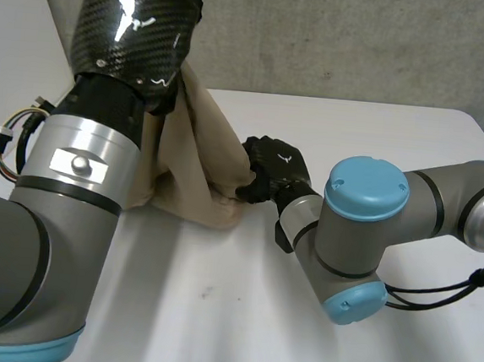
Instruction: Fold the shorts.
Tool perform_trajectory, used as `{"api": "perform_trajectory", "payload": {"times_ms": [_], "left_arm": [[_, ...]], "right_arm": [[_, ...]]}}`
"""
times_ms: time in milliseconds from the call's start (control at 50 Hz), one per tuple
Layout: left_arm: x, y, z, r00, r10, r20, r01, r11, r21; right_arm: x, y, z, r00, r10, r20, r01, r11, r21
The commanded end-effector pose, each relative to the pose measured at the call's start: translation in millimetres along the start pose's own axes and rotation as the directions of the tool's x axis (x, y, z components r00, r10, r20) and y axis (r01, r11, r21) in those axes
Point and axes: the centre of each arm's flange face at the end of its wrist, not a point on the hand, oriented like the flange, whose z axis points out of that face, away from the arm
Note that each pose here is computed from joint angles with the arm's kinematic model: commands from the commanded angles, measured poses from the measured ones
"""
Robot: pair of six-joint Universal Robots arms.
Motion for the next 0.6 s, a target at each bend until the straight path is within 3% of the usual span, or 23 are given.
{"api": "perform_trajectory", "payload": {"times_ms": [20, 80, 160, 240, 260, 320, 340, 380, 440, 600], "left_arm": [[-11, -4, 2, 0.998, -0.047, 0.036, 0.046, 0.999, 0.010], [-16, 0, 3, 0.998, -0.036, 0.051, 0.036, 0.999, -0.002], [-25, 8, 5, 0.997, -0.017, 0.074, 0.019, 1.000, -0.021], [-32, 20, 7, 0.996, 0.006, 0.089, -0.001, 0.998, -0.060], [-33, 23, 7, 0.996, 0.011, 0.092, -0.005, 0.998, -0.069], [-36, 35, 5, 0.996, 0.030, 0.087, -0.020, 0.993, -0.115], [-35, 41, 3, 0.997, 0.037, 0.075, -0.026, 0.990, -0.141], [-31, 46, -1, 0.998, 0.041, 0.051, -0.032, 0.985, -0.168], [-21, 65, -8, 0.999, 0.048, 0.003, -0.046, 0.970, -0.239], [16, 116, -15, 0.993, 0.044, -0.114, -0.083, 0.926, -0.368]], "right_arm": [[7, -27, 2, 0.995, -0.091, -0.047, 0.094, 0.993, 0.070], [10, -57, -5, 0.984, -0.163, -0.079, 0.172, 0.977, 0.124], [31, -113, -17, 0.930, -0.317, -0.184, 0.351, 0.916, 0.196], [33, -157, -42, 0.811, -0.523, -0.263, 0.573, 0.800, 0.175], [28, -169, -53, 0.747, -0.606, -0.272, 0.655, 0.742, 0.145], [22, -177, -70, 0.646, -0.717, -0.263, 0.754, 0.653, 0.073], [18, -176, -80, 0.589, -0.773, -0.235, 0.798, 0.603, 0.019], [16, -172, -87, 0.548, -0.813, -0.197, 0.825, 0.564, -0.036], [15, -162, -94, 0.515, -0.847, -0.131, 0.841, 0.528, -0.113], [10, -109, -78, 0.514, -0.857, 0.029, 0.844, 0.499, -0.197]]}}
